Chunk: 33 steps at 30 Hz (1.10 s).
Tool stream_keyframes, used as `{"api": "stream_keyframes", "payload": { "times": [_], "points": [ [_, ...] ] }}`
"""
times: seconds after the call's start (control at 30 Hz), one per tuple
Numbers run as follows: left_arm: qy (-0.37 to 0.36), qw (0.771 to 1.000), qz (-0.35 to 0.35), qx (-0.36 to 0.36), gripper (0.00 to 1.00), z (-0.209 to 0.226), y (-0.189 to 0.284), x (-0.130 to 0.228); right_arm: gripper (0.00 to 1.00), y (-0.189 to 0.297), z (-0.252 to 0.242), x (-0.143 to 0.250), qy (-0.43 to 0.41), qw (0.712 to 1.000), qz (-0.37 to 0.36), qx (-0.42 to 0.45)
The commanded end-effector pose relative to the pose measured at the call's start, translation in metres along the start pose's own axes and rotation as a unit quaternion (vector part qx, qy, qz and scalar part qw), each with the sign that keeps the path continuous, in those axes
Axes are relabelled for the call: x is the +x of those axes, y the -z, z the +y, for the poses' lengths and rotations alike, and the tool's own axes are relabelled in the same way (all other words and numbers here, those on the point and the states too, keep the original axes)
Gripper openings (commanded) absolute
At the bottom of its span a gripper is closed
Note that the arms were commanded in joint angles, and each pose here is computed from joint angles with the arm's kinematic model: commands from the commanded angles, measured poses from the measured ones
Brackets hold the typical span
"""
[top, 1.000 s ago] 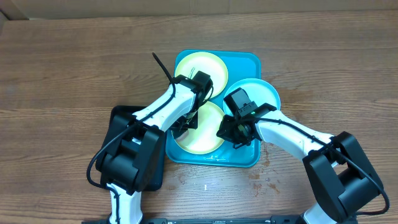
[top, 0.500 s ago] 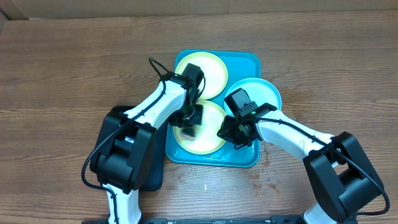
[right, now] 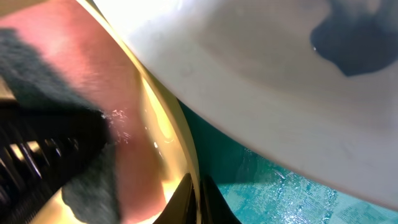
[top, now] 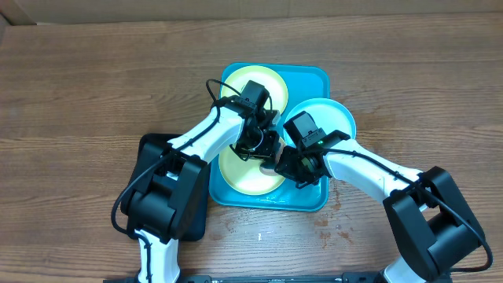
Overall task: Clean dirty plates on tray and stack at the side
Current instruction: 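Scrub the lower yellow plate with the sponge in the left gripper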
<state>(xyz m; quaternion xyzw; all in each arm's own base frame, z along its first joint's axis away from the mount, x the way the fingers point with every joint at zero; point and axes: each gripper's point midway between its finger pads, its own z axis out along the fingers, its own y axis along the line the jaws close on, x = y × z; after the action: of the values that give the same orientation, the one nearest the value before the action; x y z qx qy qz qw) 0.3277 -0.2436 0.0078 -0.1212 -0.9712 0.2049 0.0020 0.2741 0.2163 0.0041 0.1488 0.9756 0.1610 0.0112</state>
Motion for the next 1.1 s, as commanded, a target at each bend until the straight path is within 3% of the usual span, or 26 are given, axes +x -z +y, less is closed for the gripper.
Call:
{"api": "stream_keyframes", "payload": {
  "times": [0.0,0.23,0.43,0.6,0.8,1.07],
  "points": [
    [0.032,0.987,-0.040,-0.156,0.04,0.059,0.005,-0.012,0.04,-0.006,-0.017,-0.003,-0.004,0.999,-0.011,0.033],
    [0.077,0.950,-0.021,-0.303,0.04,0.106,0.041,0.004,0.04,-0.006,-0.017,-0.003,-0.004,0.999,-0.010,0.033],
    [0.089,0.942,-0.014,-0.322,0.04,0.101,0.064,0.002,0.04,-0.006,-0.016,-0.002,-0.004,0.999,-0.009,0.031],
    [0.103,0.967,-0.001,-0.233,0.04,0.055,0.085,-0.007,0.04,-0.006,-0.017,-0.002,-0.005,0.999,-0.007,0.033],
    [0.039,0.996,-0.012,-0.085,0.04,-0.010,0.095,-0.022,0.04,-0.006,-0.017,-0.002,-0.005,0.999,-0.008,0.032],
    [0.015,0.994,0.033,-0.100,0.04,-0.009,0.043,0.008,0.04,-0.006,-0.017,-0.001,-0.005,0.999,-0.007,0.033]
  ]
}}
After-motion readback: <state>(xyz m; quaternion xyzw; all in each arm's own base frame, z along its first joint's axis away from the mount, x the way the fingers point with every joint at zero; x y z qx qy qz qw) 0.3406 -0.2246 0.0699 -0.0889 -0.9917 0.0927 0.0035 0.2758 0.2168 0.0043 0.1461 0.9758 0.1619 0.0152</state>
